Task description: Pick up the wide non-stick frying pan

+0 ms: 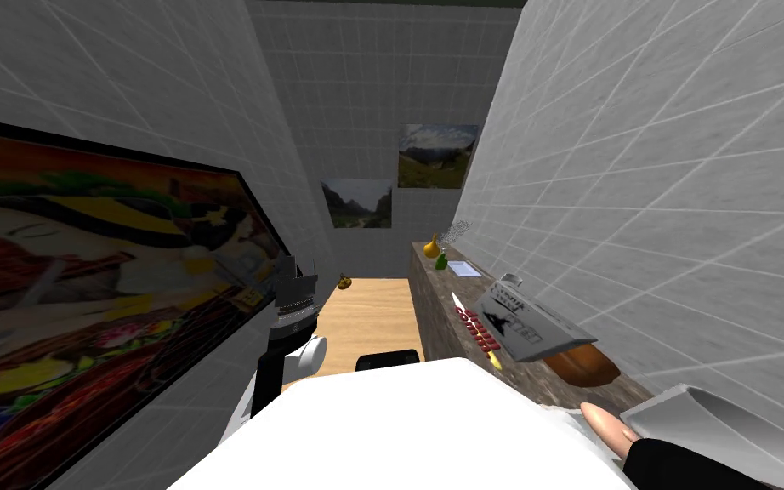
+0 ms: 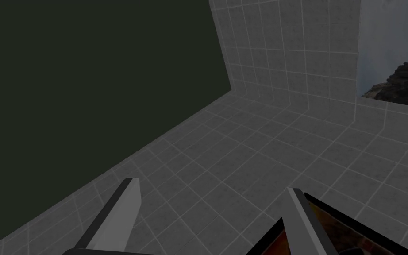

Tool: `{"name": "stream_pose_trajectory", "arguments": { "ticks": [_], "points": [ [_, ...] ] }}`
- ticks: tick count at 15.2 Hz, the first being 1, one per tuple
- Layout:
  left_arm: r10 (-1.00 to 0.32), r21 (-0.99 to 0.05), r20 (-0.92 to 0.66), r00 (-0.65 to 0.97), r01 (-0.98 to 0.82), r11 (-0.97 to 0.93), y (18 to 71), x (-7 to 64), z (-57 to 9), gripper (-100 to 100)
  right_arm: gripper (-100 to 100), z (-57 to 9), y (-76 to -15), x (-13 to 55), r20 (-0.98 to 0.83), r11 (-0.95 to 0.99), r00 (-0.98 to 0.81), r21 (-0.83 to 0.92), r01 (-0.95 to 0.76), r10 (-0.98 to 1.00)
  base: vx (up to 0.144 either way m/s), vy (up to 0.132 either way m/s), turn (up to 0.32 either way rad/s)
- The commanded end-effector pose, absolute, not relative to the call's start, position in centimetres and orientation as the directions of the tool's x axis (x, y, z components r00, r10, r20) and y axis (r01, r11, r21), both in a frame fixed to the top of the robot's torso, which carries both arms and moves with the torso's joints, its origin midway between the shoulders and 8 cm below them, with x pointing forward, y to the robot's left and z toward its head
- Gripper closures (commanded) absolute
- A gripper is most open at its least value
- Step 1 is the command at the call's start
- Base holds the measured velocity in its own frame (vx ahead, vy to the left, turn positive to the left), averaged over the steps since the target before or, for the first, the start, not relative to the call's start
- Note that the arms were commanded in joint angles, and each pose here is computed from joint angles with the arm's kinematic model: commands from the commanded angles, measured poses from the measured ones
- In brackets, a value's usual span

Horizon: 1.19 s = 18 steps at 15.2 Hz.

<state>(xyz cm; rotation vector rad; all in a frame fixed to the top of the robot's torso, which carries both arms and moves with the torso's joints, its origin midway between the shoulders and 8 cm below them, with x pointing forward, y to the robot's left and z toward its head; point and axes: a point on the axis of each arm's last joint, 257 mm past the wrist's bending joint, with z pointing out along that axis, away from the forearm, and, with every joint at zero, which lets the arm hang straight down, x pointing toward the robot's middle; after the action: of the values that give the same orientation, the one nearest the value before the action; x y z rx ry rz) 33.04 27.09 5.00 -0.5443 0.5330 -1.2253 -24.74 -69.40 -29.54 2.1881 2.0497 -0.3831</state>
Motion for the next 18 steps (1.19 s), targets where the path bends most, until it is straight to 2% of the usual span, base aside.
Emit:
{"name": "stream_pose_trajectory", "arguments": {
  "ticks": [1,7,8,12,18],
  "points": [
    [-0.964,-0.648,-0.087,0.252,0.721,0.247,27.1,33.0,5.0,0,-100,-30.3,-69.0,-25.1,-0.265,-0.075,0.052,-0.077,0.994,0.963,0.027,-0.033,0.002],
    [-0.964,-0.648,-0.087,0.252,0.721,0.247,27.1,33.0,5.0,0,-100,-31.8,-68.2,-25.5,-0.264,-0.074,0.055,-0.063,0.995,0.963,-0.006,-0.045,-0.012],
    [-0.964,-0.648,-0.087,0.252,0.721,0.247,27.1,33.0,5.0,0,100,-31.9,-68.2,-25.6,-0.265,-0.073,0.054,-0.063,0.995,0.963,-0.002,-0.01,0.001],
    [-0.964,-0.648,-0.087,0.252,0.721,0.247,27.1,33.0,5.0,0,100,-31.9,-68.2,-25.5,-0.264,-0.073,0.054,-0.061,0.995,0.963,0.0,-0.002,0.002],
    [-0.964,-0.648,-0.087,0.252,0.721,0.246,27.1,33.0,5.0,0,100,-30.0,-69.1,-24.9,-0.264,-0.075,0.051,-0.082,0.994,0.963,-0.002,0.051,0.009]
  ]
}}
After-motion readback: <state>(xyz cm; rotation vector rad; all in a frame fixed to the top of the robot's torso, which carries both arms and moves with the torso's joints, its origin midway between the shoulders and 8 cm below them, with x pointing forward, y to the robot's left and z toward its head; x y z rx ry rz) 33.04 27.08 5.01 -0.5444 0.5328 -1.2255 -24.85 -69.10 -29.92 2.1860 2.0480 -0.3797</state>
